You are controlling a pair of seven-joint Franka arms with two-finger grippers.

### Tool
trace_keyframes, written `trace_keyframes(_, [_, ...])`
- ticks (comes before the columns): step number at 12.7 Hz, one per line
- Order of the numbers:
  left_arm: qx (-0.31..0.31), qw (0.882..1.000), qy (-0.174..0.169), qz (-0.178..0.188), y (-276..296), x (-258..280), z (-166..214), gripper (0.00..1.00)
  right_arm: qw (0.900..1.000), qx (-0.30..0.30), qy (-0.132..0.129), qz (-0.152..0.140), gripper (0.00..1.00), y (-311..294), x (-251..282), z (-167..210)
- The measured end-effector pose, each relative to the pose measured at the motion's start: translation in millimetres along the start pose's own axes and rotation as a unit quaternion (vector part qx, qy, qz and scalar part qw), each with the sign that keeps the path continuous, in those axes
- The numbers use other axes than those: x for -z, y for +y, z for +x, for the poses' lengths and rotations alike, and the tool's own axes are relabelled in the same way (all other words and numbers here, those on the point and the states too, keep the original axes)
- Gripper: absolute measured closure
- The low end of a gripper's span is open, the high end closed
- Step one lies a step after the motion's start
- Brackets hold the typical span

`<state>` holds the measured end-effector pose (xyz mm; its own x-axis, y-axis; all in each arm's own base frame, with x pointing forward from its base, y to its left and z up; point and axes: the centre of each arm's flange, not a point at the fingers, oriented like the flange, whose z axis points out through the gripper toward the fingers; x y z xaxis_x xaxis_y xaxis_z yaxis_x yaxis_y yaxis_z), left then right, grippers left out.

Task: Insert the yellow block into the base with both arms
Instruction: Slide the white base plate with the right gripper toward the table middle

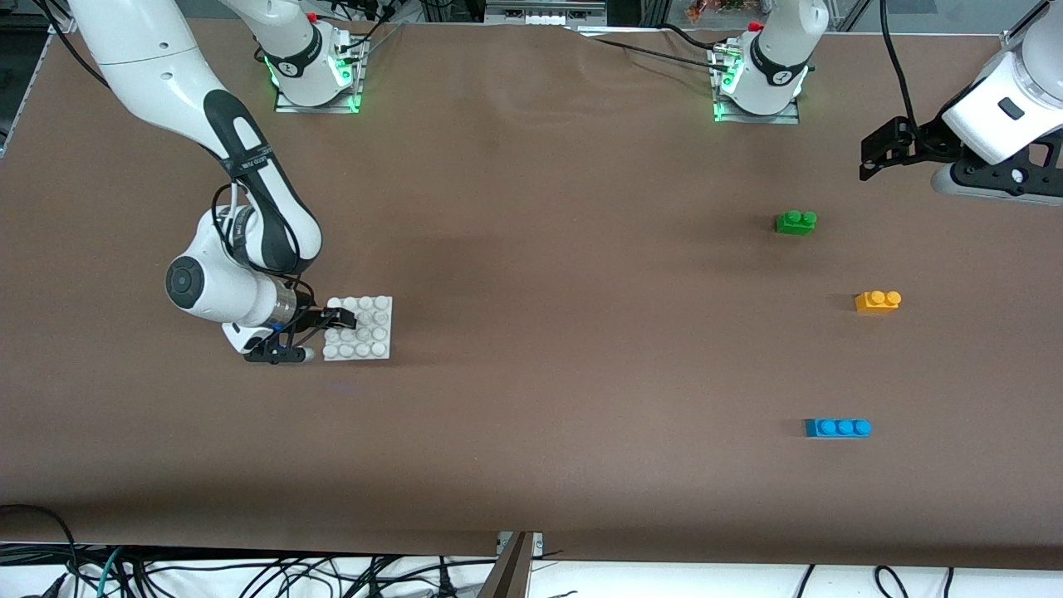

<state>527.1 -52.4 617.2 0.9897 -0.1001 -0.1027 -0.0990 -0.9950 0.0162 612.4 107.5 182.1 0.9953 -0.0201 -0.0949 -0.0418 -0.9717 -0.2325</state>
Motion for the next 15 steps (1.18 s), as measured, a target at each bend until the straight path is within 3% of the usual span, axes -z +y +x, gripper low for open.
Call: trace_keyframes(15, [0.000, 1.000, 0.000, 0.000, 0, 0, 0, 0.00, 1.000, 0.001, -0.002, -0.001, 0.37, -97, -24, -4])
